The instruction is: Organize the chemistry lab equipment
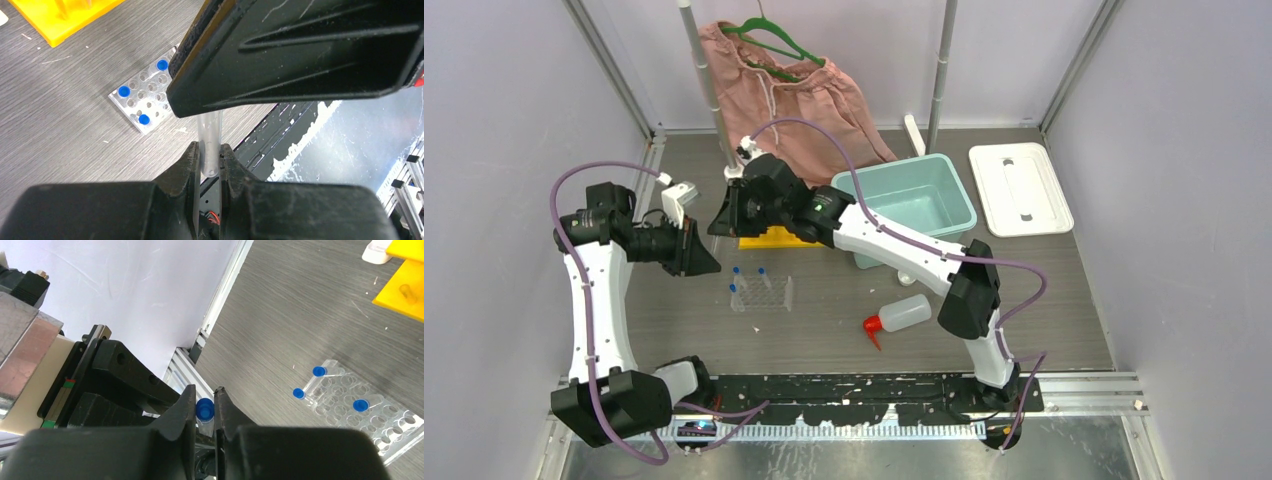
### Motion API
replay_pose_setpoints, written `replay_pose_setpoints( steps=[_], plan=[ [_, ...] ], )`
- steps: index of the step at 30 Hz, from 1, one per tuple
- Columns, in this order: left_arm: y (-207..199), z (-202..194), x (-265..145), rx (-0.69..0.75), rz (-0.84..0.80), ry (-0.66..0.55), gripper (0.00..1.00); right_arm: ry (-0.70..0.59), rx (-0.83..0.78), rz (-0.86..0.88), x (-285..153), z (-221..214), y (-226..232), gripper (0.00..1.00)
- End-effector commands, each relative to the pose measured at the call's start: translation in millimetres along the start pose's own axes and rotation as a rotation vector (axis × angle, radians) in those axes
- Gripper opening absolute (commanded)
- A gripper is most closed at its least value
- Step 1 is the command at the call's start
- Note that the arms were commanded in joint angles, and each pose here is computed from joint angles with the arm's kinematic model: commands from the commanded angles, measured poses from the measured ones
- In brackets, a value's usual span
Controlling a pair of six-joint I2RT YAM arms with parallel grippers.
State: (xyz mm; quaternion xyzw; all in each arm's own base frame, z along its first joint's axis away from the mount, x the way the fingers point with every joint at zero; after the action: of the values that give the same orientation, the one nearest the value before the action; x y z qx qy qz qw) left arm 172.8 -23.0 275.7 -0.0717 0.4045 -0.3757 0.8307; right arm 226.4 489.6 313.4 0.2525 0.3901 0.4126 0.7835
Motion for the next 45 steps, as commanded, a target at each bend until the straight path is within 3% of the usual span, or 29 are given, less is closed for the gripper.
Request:
replay_pose_setpoints(
  steps=[1,3,6,8,12,17,26,45],
  plan=[
    [-6.0,1.6,-4.0,0.055,0.002,-0.022,0.03,0.021,-0.018,0.058,-14.2,10.1,12.0,0.04],
    [-3.3,2.3,-3.6,0.047,0.016,-0.019,0.2,0.004,-0.036,0.041,-19.8,15.1,9.3,0.01],
    [3.2,3.3,-2.2,0.007,0.041,-0.004,0.56,-0.047,-0.081,-0.014,-30.7,21.6,2.9,0.01],
    [7.3,4.6,-1.6,-0.018,0.054,0.007,0.65,-0.07,-0.106,-0.056,-37.6,22.3,-4.2,0.01],
    [17.8,8.1,0.2,-0.07,0.088,0.026,0.91,-0.107,-0.158,-0.161,-48.8,19.2,-26.0,0.01],
    [36.3,11.0,2.4,-0.15,0.172,0.062,0.97,-0.157,-0.231,-0.251,-55.9,3.8,-52.0,0.01],
    [64.4,6.5,6.7,-0.258,0.3,0.142,0.99,-0.289,-0.548,-0.262,-38.4,-52.5,-55.4,0.01],
    [69.8,5.0,8.7,-0.271,0.309,0.163,0.99,-0.401,-0.672,-0.273,16.1,-93.8,-82.0,0.01]
  ],
)
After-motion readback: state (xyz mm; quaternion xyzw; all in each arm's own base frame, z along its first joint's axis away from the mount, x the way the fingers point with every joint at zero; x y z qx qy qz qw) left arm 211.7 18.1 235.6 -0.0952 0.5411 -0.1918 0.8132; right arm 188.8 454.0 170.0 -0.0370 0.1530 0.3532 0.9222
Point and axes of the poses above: each gripper's point midway between its finger pads, its own x axis out along the fingers, its own y axis along the line the jaws close on, z = x × y, the point moved 6 cm from there along -x, back along the fingers, and after that the axes turned 1 degree about -x, right-handed, at the moved point
